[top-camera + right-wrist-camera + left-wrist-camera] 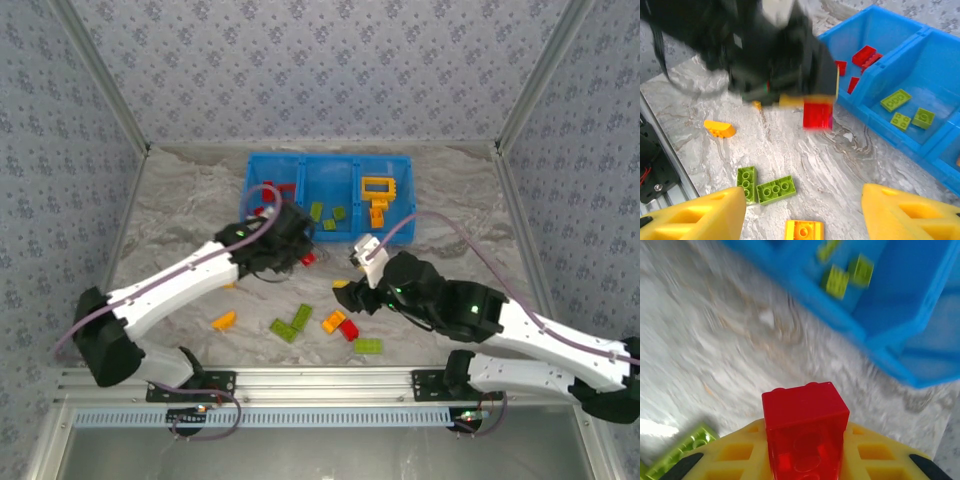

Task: Sort the legos into containers by color

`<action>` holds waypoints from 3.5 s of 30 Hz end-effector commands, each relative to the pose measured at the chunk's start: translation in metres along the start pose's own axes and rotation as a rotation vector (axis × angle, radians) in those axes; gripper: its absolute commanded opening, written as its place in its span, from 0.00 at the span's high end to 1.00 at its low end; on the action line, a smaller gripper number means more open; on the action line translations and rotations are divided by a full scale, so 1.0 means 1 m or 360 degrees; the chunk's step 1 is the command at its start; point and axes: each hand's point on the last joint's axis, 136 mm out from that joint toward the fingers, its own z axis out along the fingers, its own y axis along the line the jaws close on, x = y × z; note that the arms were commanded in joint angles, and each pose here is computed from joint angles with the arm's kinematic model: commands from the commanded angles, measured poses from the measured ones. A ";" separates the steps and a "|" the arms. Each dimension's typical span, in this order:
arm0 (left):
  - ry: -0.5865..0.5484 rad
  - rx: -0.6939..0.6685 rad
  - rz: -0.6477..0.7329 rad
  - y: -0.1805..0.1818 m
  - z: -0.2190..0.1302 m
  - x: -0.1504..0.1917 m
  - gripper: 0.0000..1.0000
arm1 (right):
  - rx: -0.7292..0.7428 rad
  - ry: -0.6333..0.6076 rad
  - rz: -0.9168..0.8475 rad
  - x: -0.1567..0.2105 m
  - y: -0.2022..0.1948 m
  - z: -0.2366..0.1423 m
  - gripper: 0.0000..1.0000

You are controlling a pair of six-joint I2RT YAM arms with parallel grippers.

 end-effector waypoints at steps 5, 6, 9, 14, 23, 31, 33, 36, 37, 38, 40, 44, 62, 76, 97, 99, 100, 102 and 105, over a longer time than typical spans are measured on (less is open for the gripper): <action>-0.0088 -0.0238 0.0338 0.028 0.008 -0.106 0.73 | -0.0015 -0.0155 -0.0115 -0.030 0.020 0.055 0.33; -0.0068 -0.0248 0.0353 0.028 0.015 -0.115 0.73 | 0.0002 -0.0166 -0.0114 -0.033 0.021 0.062 0.33; -0.0020 -0.0304 0.0366 0.030 0.041 -0.138 0.74 | 0.0056 -0.0217 -0.0115 -0.043 0.027 0.087 0.33; 0.0048 -0.0378 0.0411 0.025 0.092 -0.162 0.74 | 0.0119 -0.0236 -0.0129 -0.053 0.038 0.118 0.32; 0.0131 -0.0464 0.0508 0.014 0.157 -0.175 0.70 | 0.0113 -0.0188 -0.0079 -0.042 0.040 0.129 0.31; 0.0126 -0.0524 0.0500 0.020 0.156 -0.177 0.48 | 0.0113 -0.0066 0.0031 -0.020 0.040 0.155 0.29; 0.0095 -0.0488 0.0498 0.012 0.142 -0.180 0.42 | 0.0102 -0.0035 0.0067 -0.014 0.042 0.164 0.29; 0.0032 -0.0429 0.0509 -0.002 0.114 -0.186 0.41 | 0.0091 -0.0002 0.0128 -0.007 0.044 0.178 0.28; 0.0006 -0.0409 0.0510 -0.006 0.102 -0.189 0.41 | 0.0093 0.0011 0.0160 -0.005 0.044 0.182 0.28; -0.0031 -0.0387 0.0507 -0.011 0.086 -0.192 0.41 | 0.0090 0.0028 0.0195 -0.004 0.045 0.188 0.27; -0.0100 -0.0393 0.0504 -0.009 0.054 -0.195 0.41 | 0.0094 0.0080 0.0286 0.000 0.047 0.202 0.26; -0.0406 -0.0386 0.0461 0.007 -0.045 -0.206 0.37 | 0.0109 0.0280 0.0461 0.011 0.062 0.243 0.27; -0.0595 0.0061 0.0264 0.162 -0.167 -0.082 0.33 | 0.0272 0.0708 0.0511 0.069 0.092 0.363 0.18; -0.0545 0.0088 0.0259 0.170 -0.168 -0.070 0.35 | 0.0356 0.0789 0.0476 0.094 0.084 0.380 0.49; -0.0396 0.0377 0.0355 0.117 -0.170 -0.065 0.37 | 0.0414 0.0447 0.0390 0.003 0.055 0.293 0.73; -0.0354 0.0451 0.0363 0.104 -0.168 -0.063 0.37 | 0.0496 0.0361 0.0375 -0.012 0.032 0.256 0.74; -0.0338 0.0481 0.0361 0.098 -0.166 -0.063 0.38 | 0.0528 0.0319 0.0387 -0.019 0.020 0.239 0.73; -0.0284 0.0519 0.0371 0.087 -0.154 -0.059 0.38 | 0.0609 0.0291 0.0413 -0.014 -0.012 0.204 0.73; -0.0243 0.0532 0.0433 0.072 -0.134 -0.050 0.39 | 0.0785 0.0315 0.0477 0.005 -0.068 0.159 0.73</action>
